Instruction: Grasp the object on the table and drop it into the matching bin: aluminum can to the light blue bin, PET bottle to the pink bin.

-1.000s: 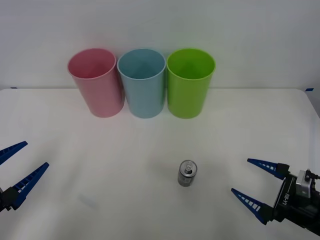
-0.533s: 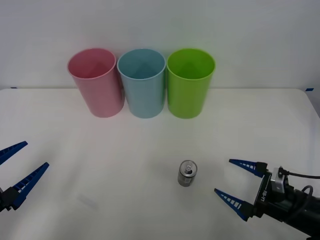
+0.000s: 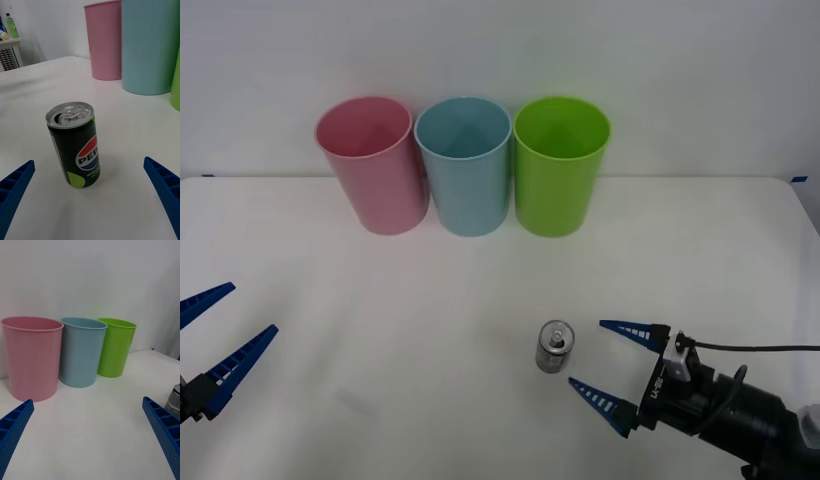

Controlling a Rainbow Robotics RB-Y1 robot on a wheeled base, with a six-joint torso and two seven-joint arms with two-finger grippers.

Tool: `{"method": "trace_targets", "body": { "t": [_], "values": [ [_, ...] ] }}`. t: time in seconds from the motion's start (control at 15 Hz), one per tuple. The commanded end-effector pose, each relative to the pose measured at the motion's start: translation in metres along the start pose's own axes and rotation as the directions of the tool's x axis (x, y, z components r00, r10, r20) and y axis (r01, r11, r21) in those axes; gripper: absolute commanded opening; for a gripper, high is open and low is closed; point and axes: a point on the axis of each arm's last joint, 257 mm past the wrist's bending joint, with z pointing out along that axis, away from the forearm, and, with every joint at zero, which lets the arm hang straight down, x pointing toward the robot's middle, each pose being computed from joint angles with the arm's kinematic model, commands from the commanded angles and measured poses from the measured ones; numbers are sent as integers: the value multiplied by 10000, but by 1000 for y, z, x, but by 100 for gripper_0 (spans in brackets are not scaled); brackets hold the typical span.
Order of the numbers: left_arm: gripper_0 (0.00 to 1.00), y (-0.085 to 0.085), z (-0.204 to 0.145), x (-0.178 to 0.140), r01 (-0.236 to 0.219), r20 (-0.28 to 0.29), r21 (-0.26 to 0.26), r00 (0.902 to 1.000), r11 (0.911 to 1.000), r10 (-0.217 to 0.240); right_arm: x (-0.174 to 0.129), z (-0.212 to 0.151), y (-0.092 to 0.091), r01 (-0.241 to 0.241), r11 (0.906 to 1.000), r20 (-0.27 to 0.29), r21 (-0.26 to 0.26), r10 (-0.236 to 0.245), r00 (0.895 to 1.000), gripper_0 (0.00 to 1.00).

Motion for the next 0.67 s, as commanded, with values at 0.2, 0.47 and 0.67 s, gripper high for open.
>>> {"method": "trace_targets", "body": {
  "t": [0.2,0.47,0.67],
  "values": [
    [100,0,0,0,0,0,0,10000,10000,0,5,27,11,78,9999,-201,-86,-80,9998,100],
    [100,0,0,0,0,0,0,10000,10000,0,6,46,16,179,9998,-307,-64,-181,9994,100],
    [100,0,0,0,0,0,0,10000,10000,0,3,65,19,249,9997,-301,66,-247,9992,100]
  ]
}}
